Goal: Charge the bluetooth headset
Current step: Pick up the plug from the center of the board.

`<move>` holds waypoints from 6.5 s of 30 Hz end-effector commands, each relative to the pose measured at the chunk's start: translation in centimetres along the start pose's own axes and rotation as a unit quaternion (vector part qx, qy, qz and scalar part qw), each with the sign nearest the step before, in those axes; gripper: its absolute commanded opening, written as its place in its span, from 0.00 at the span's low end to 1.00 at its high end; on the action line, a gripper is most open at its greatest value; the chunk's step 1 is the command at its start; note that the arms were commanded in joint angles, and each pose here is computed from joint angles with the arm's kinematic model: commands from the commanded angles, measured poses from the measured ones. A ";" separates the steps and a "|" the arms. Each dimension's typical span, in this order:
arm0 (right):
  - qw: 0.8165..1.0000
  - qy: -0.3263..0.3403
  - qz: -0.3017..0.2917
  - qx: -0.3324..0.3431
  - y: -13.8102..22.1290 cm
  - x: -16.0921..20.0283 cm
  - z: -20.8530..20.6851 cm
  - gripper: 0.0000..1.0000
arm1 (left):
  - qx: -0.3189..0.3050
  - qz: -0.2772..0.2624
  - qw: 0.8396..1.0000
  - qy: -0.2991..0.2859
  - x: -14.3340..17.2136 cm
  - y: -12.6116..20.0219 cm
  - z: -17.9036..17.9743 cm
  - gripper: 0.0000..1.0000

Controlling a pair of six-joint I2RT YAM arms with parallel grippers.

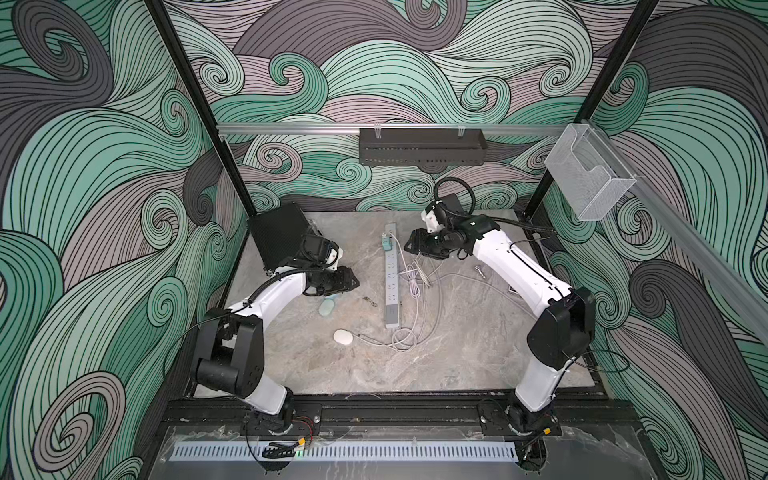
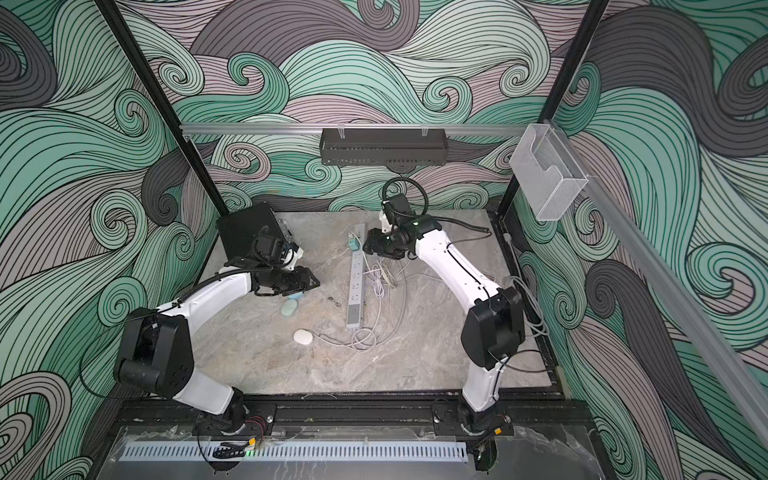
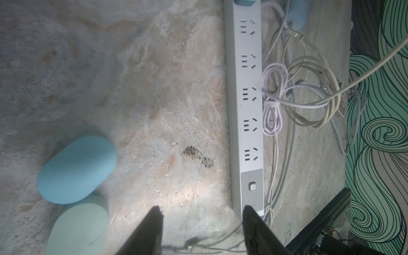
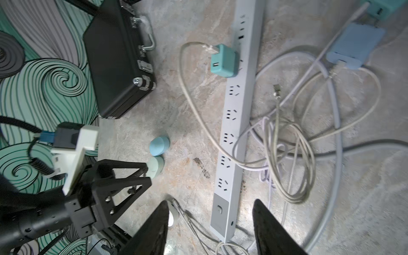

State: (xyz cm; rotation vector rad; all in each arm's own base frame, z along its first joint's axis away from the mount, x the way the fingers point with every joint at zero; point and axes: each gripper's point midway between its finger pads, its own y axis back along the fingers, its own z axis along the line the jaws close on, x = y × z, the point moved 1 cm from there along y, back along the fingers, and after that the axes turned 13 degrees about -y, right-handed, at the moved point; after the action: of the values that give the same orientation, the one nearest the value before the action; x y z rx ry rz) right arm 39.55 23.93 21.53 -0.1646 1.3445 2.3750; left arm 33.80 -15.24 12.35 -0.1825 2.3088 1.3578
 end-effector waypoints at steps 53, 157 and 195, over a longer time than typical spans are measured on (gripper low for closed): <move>0.974 -0.124 -0.077 0.174 -15.4 -12.4 -14.6 0.42 | 0.021 -0.021 1.000 -0.002 -1.7 0.0 -1.6 0.58; 0.880 0.035 0.065 -0.470 8.7 2.8 2.8 0.55 | 0.421 -0.058 0.904 -0.044 -10.9 3.2 -23.1 0.00; 0.936 0.015 -0.009 -0.352 10.5 1.0 0.6 0.08 | 0.267 -0.077 0.959 -0.058 -9.6 6.3 -14.9 0.57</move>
State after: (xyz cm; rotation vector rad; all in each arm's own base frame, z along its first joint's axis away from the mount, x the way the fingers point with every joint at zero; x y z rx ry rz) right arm 35.40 21.31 30.95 -0.3298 0.1634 2.8095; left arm 36.68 -28.41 28.89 -0.1109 2.4848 0.4164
